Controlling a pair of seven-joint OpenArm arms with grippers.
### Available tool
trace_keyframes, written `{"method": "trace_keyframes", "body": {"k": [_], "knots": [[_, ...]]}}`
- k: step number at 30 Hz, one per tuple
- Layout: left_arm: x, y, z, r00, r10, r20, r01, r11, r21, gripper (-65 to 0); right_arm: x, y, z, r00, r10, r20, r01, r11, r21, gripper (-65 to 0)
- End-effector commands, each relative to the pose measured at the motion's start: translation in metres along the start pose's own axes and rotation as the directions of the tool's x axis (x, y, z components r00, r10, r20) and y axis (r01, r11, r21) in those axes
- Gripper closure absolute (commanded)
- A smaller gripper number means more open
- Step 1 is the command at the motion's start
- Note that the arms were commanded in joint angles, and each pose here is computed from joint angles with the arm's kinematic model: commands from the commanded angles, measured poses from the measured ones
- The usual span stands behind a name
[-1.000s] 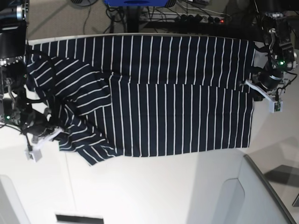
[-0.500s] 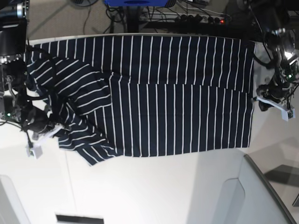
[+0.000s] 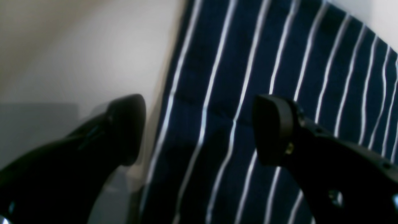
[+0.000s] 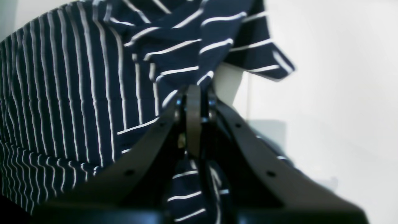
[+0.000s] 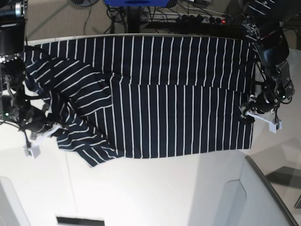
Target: Layout the t-shirt on the table in an organized manner, then fold the t-shirt properly
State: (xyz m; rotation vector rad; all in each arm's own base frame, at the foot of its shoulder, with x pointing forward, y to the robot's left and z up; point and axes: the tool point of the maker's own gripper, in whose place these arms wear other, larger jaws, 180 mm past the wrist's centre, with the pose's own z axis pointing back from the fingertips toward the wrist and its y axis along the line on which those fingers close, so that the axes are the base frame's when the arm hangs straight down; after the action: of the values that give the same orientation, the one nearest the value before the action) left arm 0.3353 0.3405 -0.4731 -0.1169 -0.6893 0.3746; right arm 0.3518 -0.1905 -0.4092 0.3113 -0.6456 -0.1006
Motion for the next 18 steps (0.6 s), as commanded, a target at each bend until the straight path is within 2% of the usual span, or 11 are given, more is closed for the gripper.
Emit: {"method": "trace_keyframes", "body": {"k": [1,4,6,8,12,18], "knots": [[0.007,-0.007,-0.003,1.0,-0.025,0.013,0.025,1.0,-0.015,-51.7,0.022,0.001,0.006,0.998,0.01,0.058,-0.01,1.0,0.006,-0.2],[-0.001,-0.015,-0.01,0.998,-0.061,0.013,0.061,0.998,-0.028,-50.7,0.022,0.0,0.006,0.998,0.01,0.059,-0.01,1.0,0.004,-0.2],[-0.009,-0.018,-0.012,0.997,-0.077,-0.003,0.077,0.996,-0.033,-43.6,0.022,0.0,0.006,0.998,0.01,0.061,-0.01,1.0,0.004,-0.2],[-0.013,-0.021,-0.013,0.996,-0.083,-0.012,0.083,0.996,-0.041,-31.8,0.023,0.0,0.006,0.998,0.01,0.062,-0.01,1.0,0.004,-0.2],[-0.01,-0.021,-0.013,0.997,-0.078,-0.001,0.078,0.996,-0.039,-0.8,0.023,0.0,0.006,0.998,0.01,0.062,-0.01,1.0,0.004,-0.2],[0.006,-0.014,-0.006,0.993,-0.114,0.027,0.114,0.993,-0.023,0.0,0.023,0.0,0.006,0.998,0.01,0.064,-0.01,1.0,0.004,-0.2]]}}
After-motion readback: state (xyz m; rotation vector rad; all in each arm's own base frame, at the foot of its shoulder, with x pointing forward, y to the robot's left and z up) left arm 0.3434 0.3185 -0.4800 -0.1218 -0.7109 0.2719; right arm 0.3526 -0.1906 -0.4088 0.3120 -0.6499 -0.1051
